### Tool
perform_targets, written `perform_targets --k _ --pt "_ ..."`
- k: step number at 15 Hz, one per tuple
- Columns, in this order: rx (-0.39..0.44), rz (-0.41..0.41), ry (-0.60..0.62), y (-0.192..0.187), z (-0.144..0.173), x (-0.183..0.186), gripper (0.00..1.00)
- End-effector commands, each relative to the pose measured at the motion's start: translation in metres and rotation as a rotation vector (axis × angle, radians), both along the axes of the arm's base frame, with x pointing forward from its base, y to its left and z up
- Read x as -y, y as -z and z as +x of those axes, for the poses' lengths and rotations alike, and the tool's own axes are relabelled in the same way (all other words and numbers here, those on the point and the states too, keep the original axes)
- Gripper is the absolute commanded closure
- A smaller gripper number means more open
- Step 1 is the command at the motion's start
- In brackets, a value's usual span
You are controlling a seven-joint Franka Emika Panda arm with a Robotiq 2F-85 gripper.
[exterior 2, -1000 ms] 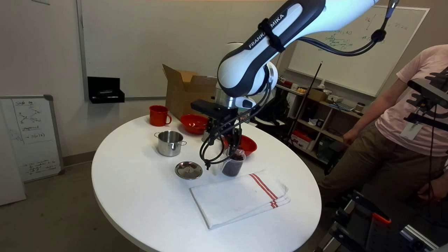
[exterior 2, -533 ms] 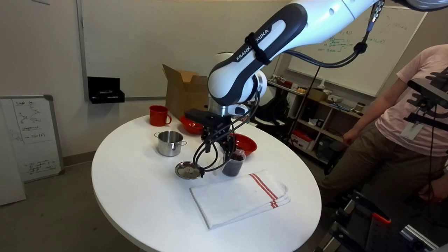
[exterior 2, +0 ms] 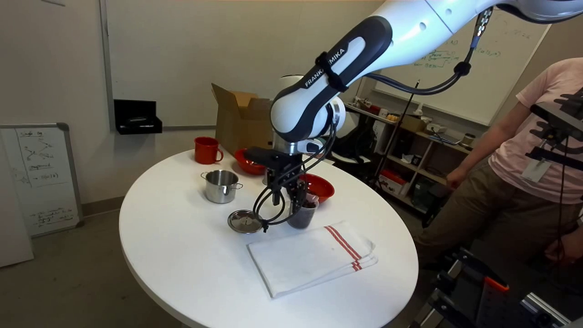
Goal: Pour some of the things in the jug into the bowl
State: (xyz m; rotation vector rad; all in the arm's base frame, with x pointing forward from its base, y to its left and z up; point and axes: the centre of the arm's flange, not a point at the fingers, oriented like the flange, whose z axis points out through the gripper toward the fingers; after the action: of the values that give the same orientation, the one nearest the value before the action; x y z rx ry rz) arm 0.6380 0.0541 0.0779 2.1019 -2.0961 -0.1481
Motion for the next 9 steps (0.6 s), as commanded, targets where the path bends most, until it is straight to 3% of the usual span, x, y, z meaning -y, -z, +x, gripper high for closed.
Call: perform_targets --k 1,6,9 --pt "0.0 -0.006 0.018 -0.001 0.0086 0.0011 0.6" --pt "-0.004 0.004 0.02 -0.003 0.0077 0.001 0.98" --pt "-0.001 0.007 0.018 -0.0054 0.0073 0.001 0.93"
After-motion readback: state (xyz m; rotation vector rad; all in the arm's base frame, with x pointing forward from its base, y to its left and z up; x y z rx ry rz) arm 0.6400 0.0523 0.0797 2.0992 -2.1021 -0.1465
